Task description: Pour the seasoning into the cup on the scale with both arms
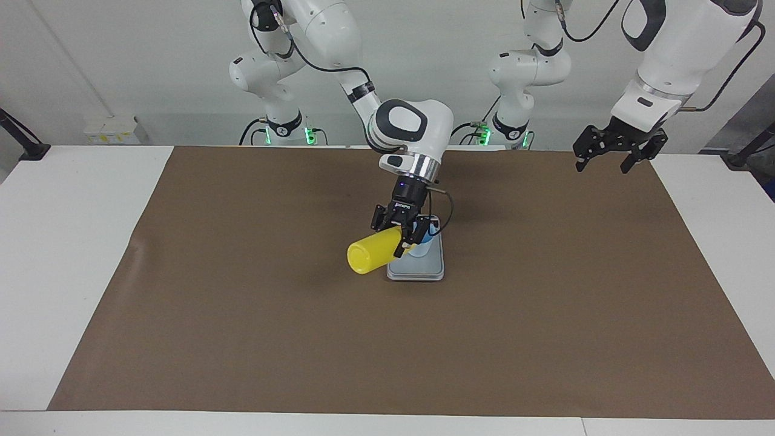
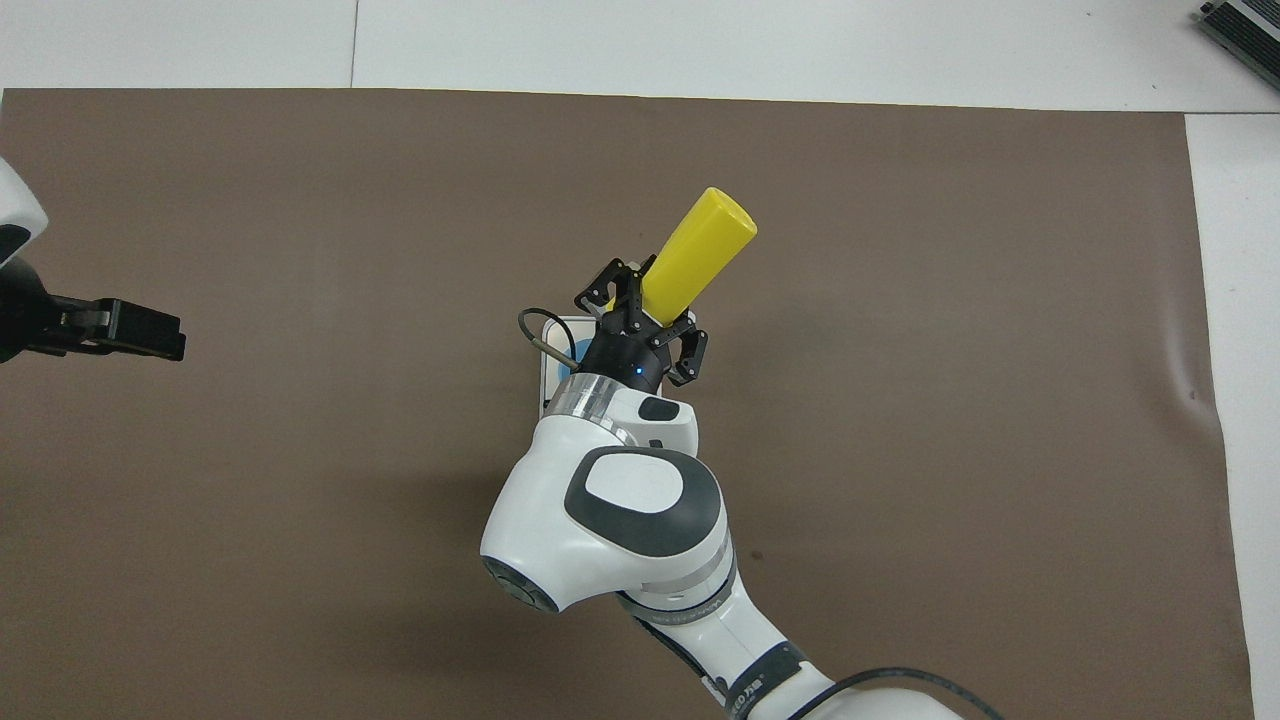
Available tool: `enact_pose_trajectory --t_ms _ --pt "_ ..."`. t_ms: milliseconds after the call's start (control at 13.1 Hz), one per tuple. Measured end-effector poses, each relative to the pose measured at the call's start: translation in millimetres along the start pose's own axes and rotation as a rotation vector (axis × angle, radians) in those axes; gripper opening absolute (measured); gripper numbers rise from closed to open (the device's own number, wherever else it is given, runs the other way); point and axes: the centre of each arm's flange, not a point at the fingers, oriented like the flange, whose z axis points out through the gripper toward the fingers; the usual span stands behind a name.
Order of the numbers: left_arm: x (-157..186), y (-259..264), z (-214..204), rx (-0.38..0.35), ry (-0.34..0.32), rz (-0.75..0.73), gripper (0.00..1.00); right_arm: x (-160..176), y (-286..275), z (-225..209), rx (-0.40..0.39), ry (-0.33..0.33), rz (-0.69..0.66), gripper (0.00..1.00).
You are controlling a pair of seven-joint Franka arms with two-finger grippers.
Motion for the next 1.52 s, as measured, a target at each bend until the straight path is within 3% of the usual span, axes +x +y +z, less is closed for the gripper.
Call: enact_pose_trajectory --t_ms 609,837,1293,1522 --pt "0 0 0 0.000 0.000 0.000 1.00 79 -3 31 -0.252 -0.171 0.385 0.51" --pt "0 0 0 0.000 0.000 0.000 1.00 97 -3 39 -0.359 -0.317 0.501 0.51" --pt "0 0 0 0.000 0.000 0.000 1.00 155 4 59 -0.492 -0.617 0.722 0.51" --pt "0 0 0 0.000 0.000 0.000 1.00 179 15 77 -0.522 -0.692 0.802 0.51"
